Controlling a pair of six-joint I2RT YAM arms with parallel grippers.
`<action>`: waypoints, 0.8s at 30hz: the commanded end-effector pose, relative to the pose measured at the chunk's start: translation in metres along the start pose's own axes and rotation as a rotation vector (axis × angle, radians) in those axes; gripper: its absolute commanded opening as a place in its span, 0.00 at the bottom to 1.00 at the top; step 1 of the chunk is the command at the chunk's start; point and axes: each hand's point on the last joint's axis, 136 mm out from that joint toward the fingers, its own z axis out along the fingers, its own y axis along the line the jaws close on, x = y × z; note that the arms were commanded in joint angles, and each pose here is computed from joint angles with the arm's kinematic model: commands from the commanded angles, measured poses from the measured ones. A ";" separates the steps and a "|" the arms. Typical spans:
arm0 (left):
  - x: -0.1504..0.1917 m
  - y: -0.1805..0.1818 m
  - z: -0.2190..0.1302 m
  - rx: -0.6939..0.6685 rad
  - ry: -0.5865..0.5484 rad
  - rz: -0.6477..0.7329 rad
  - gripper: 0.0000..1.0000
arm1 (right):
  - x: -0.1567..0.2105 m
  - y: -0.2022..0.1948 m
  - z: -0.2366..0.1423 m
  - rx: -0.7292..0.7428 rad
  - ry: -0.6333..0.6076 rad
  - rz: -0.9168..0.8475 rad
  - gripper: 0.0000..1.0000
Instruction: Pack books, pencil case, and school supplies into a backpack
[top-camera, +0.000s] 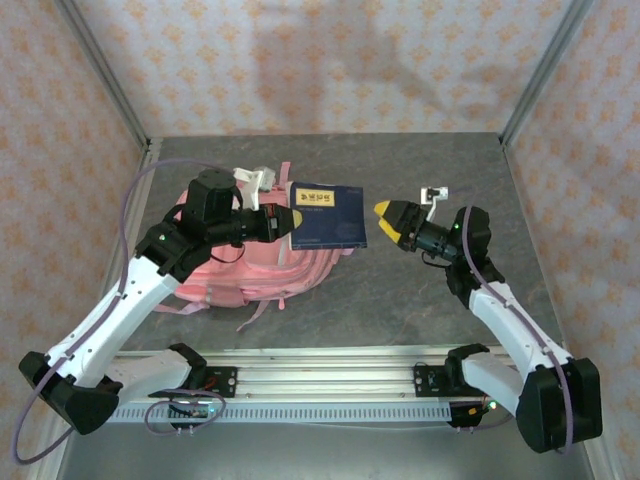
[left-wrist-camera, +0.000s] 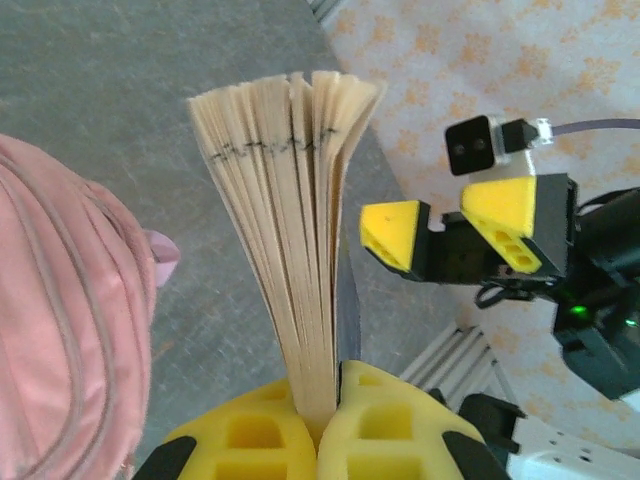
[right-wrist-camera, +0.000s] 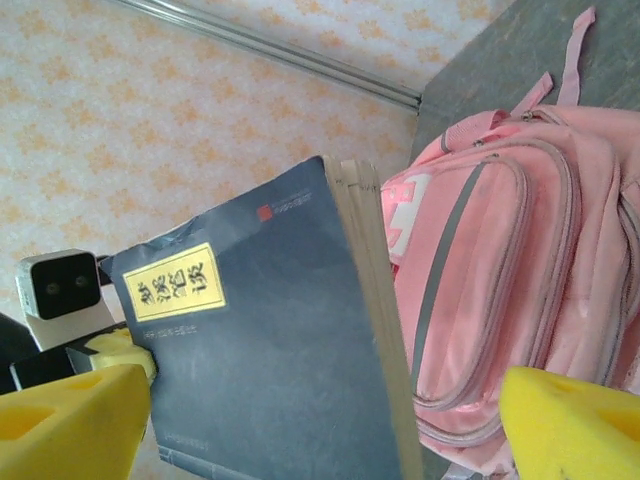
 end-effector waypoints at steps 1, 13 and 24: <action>-0.009 -0.028 -0.006 0.145 -0.026 -0.005 0.00 | 0.005 0.016 0.001 -0.083 0.035 -0.027 0.91; -0.009 -0.033 -0.003 0.192 -0.009 -0.032 0.00 | 0.015 0.041 0.014 -0.207 0.090 -0.006 0.76; 0.000 0.002 0.017 0.085 0.071 -0.068 0.00 | 0.011 0.055 0.006 -0.280 0.043 0.006 0.03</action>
